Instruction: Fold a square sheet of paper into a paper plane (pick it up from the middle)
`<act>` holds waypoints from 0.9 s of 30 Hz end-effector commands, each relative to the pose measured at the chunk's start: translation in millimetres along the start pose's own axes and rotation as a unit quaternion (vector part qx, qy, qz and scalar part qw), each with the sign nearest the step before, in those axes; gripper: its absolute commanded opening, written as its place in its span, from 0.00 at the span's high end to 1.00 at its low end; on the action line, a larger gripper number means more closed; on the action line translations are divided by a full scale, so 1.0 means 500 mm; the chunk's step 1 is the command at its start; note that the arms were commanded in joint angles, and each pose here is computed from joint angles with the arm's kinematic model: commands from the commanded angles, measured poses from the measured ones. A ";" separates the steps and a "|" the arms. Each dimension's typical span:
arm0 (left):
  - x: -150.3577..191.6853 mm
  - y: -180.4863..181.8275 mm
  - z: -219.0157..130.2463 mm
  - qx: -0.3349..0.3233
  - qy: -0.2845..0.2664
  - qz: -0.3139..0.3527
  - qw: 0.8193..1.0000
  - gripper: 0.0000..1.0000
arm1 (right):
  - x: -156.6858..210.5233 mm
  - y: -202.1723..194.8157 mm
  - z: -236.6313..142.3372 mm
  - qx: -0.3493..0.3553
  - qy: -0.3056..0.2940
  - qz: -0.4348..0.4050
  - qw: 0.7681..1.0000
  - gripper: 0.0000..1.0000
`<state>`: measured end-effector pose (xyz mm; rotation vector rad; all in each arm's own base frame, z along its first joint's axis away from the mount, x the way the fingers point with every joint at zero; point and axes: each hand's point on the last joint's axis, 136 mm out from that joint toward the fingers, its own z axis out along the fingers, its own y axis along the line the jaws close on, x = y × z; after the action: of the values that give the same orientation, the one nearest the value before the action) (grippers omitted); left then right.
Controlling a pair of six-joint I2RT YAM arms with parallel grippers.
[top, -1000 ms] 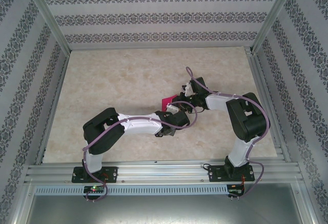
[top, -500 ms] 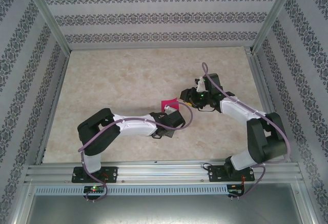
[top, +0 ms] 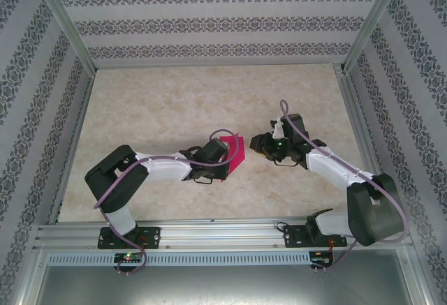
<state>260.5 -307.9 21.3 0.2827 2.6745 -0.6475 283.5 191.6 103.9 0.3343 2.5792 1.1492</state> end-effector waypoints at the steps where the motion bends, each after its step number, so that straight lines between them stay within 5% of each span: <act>1: -0.001 -0.019 0.007 0.055 0.011 -0.018 0.998 0.92 | 0.011 0.008 0.009 -0.004 -0.006 -0.004 1.000 0.61; 14: 0.010 -0.003 0.005 0.132 0.043 -0.085 0.987 0.92 | 0.044 0.059 0.088 -0.034 0.028 -0.026 0.999 0.83; 27: 0.027 0.021 -0.011 0.166 0.071 -0.142 0.973 0.93 | 0.051 0.084 0.166 -0.047 0.050 -0.018 0.997 0.87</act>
<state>252.3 -300.8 20.2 0.0964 2.7404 -1.1679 284.5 272.7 69.4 0.2321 2.6347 1.2673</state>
